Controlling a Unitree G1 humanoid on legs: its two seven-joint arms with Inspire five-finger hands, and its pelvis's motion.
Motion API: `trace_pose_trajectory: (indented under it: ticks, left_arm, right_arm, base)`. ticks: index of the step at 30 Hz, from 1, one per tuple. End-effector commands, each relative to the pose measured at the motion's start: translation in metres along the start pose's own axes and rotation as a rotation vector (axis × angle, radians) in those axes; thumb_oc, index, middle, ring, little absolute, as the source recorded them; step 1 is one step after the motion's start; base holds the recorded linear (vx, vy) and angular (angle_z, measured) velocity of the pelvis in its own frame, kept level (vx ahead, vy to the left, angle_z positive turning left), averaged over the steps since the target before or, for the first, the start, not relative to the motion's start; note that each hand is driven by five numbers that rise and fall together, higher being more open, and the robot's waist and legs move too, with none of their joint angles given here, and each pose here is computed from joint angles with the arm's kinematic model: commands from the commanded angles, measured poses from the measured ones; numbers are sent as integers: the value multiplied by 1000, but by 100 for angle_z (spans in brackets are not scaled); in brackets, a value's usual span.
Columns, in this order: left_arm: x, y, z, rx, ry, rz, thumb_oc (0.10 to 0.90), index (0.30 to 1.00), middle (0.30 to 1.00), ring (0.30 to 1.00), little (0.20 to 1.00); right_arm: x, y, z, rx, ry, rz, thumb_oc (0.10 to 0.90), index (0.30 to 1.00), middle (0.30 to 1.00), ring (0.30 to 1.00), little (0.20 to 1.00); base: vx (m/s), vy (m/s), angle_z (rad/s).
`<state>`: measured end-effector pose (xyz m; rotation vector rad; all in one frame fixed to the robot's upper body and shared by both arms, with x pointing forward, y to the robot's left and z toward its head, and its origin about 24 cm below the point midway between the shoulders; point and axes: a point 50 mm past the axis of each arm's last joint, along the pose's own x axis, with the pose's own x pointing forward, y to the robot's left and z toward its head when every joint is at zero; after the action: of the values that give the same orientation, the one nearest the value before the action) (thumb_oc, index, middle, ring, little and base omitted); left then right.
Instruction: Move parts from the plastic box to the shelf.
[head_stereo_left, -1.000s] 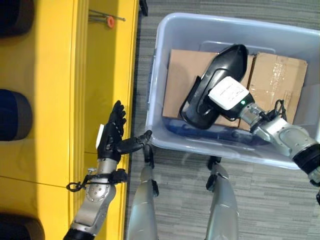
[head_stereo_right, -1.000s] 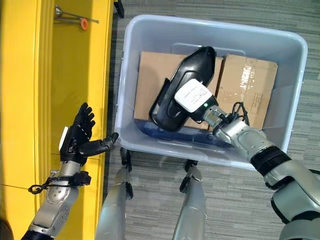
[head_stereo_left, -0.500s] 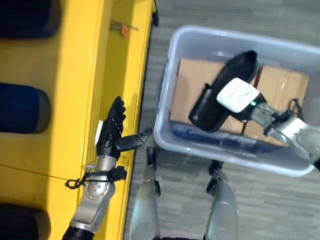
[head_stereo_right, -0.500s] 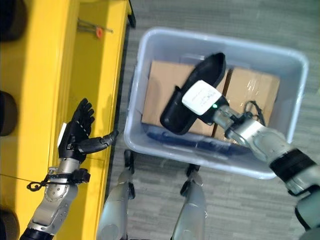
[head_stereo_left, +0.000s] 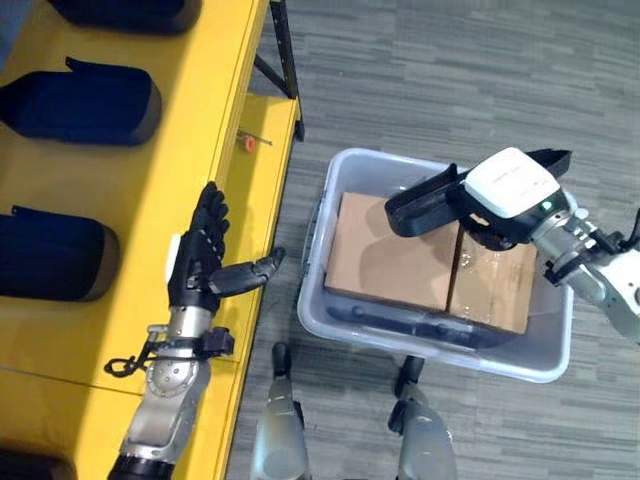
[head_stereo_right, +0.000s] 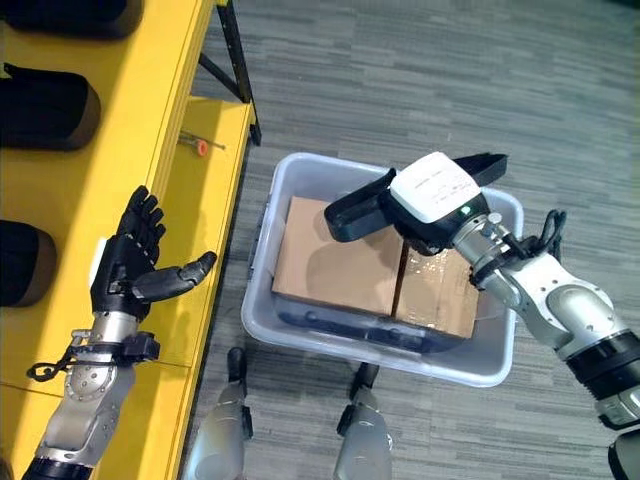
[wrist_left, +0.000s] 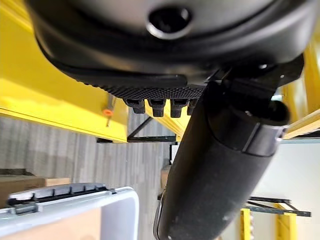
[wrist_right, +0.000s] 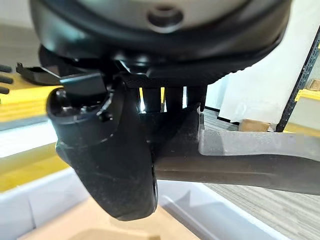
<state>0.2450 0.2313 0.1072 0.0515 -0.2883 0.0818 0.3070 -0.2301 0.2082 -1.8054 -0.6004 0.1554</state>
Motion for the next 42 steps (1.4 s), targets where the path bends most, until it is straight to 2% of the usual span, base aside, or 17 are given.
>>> trace_pose_trajectory:
  ticks: [1,12,27,39,42]
  left_arm:
    - [-1,1,29,85,-164,-71,900,1000,1000,1000,1000]
    - [-4,-10,27,146,-156,-169,900,1000,1000,1000,1000]
    - [9,-53,35,88,-222,-334,900,1000,1000,1000,1000]
    - [20,-76,45,178,-306,-424,900,1000,1000,1000,1000]
    - [23,-77,46,253,-332,-424,900,1000,1000,1000,1000]
  right_arm:
    - [9,-34,3,99,-7,-211,400,300,300,300,300]
    - [5,-19,18,390,-17,-227,400,300,300,300,300]
    - [29,-12,33,484,-51,-218,400,300,300,300,300]
    - [44,-13,52,502,-141,-185,400,300,300,300,300]
    - [46,-14,58,508,-168,-176,400,300,300,300,300]
  base:
    - [67,16,-5]
    - [76,12,-9]
    - [29,9,-12]
    - [14,1,-7]
    - [19,-8,-5]
